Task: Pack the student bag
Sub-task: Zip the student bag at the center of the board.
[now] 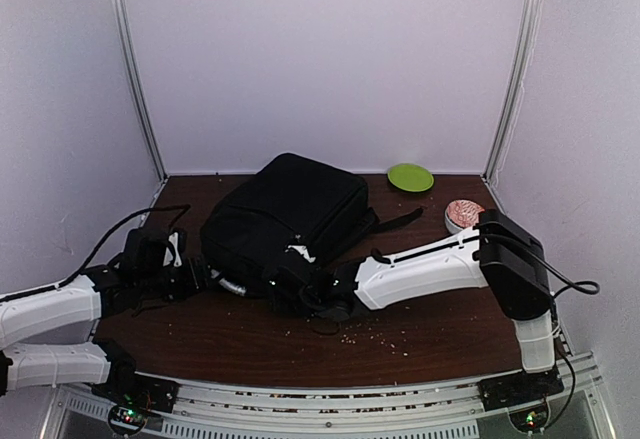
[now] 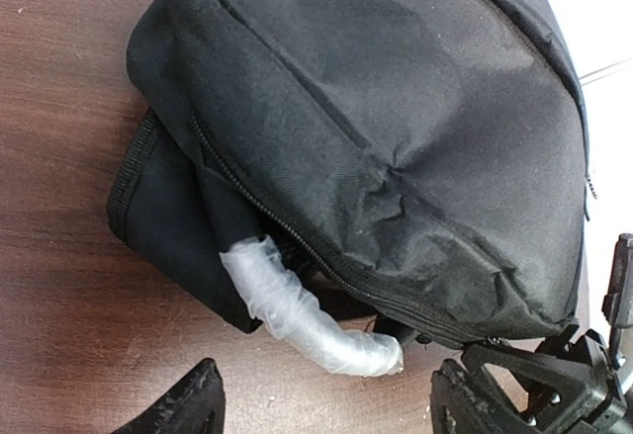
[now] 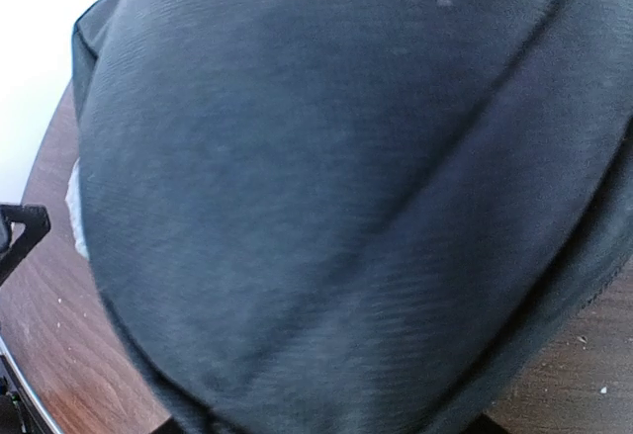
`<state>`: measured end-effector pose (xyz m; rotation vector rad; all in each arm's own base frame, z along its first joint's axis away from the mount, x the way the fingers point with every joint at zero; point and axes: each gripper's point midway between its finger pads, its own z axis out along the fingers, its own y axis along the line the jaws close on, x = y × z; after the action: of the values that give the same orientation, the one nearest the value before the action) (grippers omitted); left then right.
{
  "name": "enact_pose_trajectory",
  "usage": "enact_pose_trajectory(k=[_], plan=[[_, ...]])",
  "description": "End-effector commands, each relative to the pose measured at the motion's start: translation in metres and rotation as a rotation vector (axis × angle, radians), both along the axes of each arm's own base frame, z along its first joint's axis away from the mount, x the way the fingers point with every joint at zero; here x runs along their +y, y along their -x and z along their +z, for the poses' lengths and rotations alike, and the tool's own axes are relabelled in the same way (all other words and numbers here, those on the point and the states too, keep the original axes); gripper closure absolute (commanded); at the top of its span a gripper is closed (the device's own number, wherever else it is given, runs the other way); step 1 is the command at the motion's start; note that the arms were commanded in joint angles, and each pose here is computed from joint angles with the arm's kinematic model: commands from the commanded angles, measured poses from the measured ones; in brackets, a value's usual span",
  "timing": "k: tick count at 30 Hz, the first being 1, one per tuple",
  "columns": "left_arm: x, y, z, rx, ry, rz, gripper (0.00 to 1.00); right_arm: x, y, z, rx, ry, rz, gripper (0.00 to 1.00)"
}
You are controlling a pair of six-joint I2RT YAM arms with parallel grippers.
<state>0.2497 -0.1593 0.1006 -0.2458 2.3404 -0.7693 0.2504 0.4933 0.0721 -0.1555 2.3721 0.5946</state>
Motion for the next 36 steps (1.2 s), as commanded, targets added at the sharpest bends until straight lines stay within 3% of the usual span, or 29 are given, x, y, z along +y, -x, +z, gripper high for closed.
enact_pose_trajectory(k=[1,9,16,20,28,36], plan=[[0.001,-0.002,0.003,-0.020,0.011,0.006,0.27,-0.035,-0.011,-0.006,-0.008,0.056,-0.084,0.48],[0.002,-0.005,0.002,-0.021,-0.004,0.009,0.27,-0.097,-0.015,0.016,-0.067,0.023,-0.137,0.50],[0.001,-0.005,-0.001,-0.015,-0.008,0.008,0.27,-0.086,0.003,0.035,-0.157,-0.084,0.076,0.47],[-0.001,-0.004,-0.004,-0.002,0.003,0.002,0.27,-0.086,0.008,0.040,-0.183,-0.170,0.131,0.51],[-0.014,-0.008,-0.010,0.027,0.079,-0.003,0.27,-0.086,0.004,0.029,-0.150,-0.122,0.128,0.46],[-0.025,-0.014,-0.012,0.046,0.113,-0.022,0.29,-0.083,0.001,0.016,-0.144,-0.062,0.134,0.53]])
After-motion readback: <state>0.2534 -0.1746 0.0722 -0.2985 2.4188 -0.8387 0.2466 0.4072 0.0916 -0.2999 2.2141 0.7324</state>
